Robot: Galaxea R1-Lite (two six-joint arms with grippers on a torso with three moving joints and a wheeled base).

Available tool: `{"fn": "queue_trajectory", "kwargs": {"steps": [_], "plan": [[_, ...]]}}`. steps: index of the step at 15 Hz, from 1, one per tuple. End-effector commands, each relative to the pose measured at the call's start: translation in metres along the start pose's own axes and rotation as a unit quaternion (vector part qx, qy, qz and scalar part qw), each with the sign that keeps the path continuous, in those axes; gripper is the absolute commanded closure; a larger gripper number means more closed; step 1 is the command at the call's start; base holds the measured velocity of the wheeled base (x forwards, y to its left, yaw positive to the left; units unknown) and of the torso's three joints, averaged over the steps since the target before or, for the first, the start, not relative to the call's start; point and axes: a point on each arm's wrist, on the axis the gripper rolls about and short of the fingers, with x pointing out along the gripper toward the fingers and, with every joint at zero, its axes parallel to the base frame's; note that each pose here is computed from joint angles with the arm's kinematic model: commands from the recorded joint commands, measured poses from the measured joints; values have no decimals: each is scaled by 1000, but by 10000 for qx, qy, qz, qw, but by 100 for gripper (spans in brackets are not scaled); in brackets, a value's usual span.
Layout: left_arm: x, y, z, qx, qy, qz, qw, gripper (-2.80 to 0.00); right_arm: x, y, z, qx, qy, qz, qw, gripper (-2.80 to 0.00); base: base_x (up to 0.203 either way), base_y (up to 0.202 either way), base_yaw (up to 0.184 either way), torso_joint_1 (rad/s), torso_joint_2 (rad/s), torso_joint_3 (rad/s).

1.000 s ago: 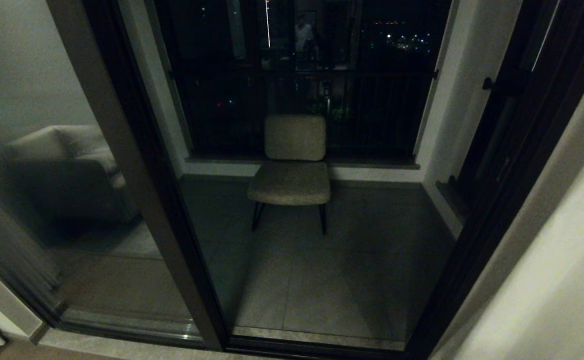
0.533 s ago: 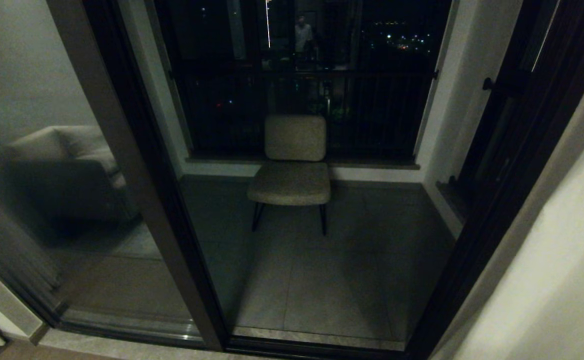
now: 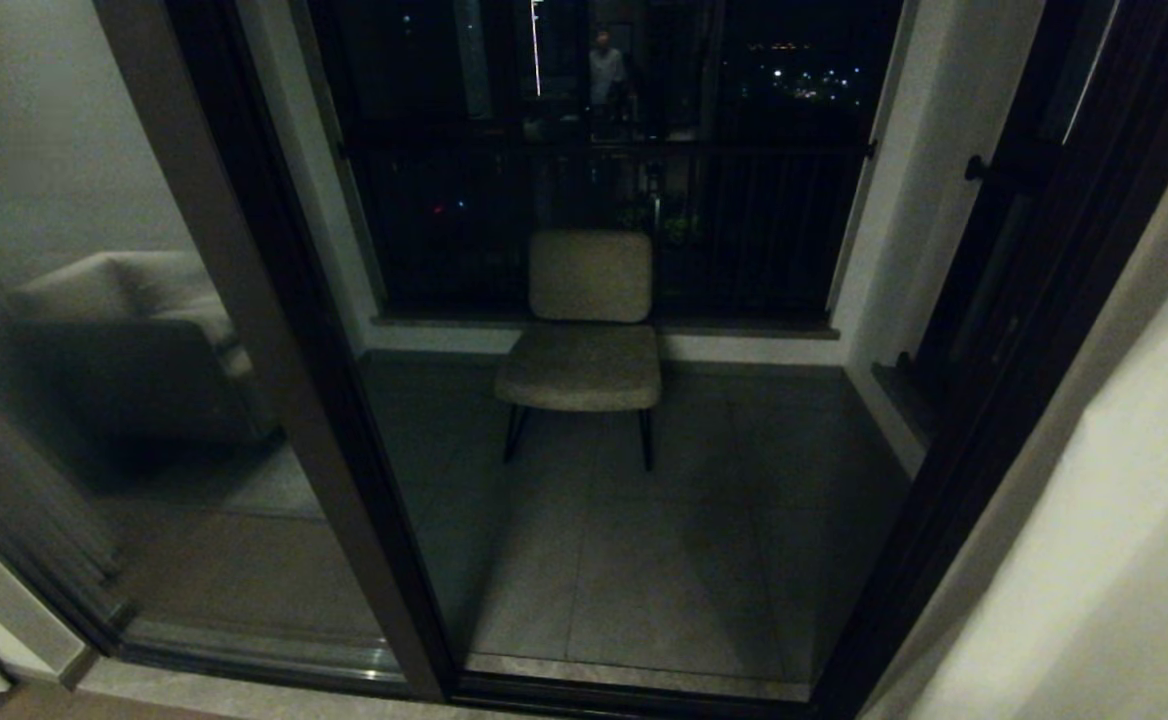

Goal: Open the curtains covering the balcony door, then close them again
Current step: Close the inner curtains on both sides

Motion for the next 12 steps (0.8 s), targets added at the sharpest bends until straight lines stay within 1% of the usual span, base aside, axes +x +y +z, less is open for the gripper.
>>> {"fn": "queue_trajectory", "kwargs": {"steps": [1, 4, 5, 7, 12], "plan": [[0, 0, 0, 0, -4, -7, 10000, 0, 3, 1, -2, -19, 48, 4, 10000, 0, 0, 0, 0, 0, 0, 0], [0, 0, 0, 0, -4, 3, 10000, 0, 3, 2, -3, -26, 48, 19, 10000, 0, 0, 0, 0, 0, 0, 0], [0, 0, 0, 0, -4, 3, 10000, 0, 3, 2, -3, -26, 51, 25, 10000, 0, 6, 65, -8, -15, 2, -1], [0, 0, 0, 0, -4, -3, 10000, 0, 3, 2, -4, -29, 69, 28, 10000, 0, 2, 154, -5, 5, 1, 5], [0, 0, 0, 0, 2, 3, 10000, 0, 2, 2, -6, -25, 47, 33, 10000, 0, 0, 193, 0, 1, 2, 3]]}}
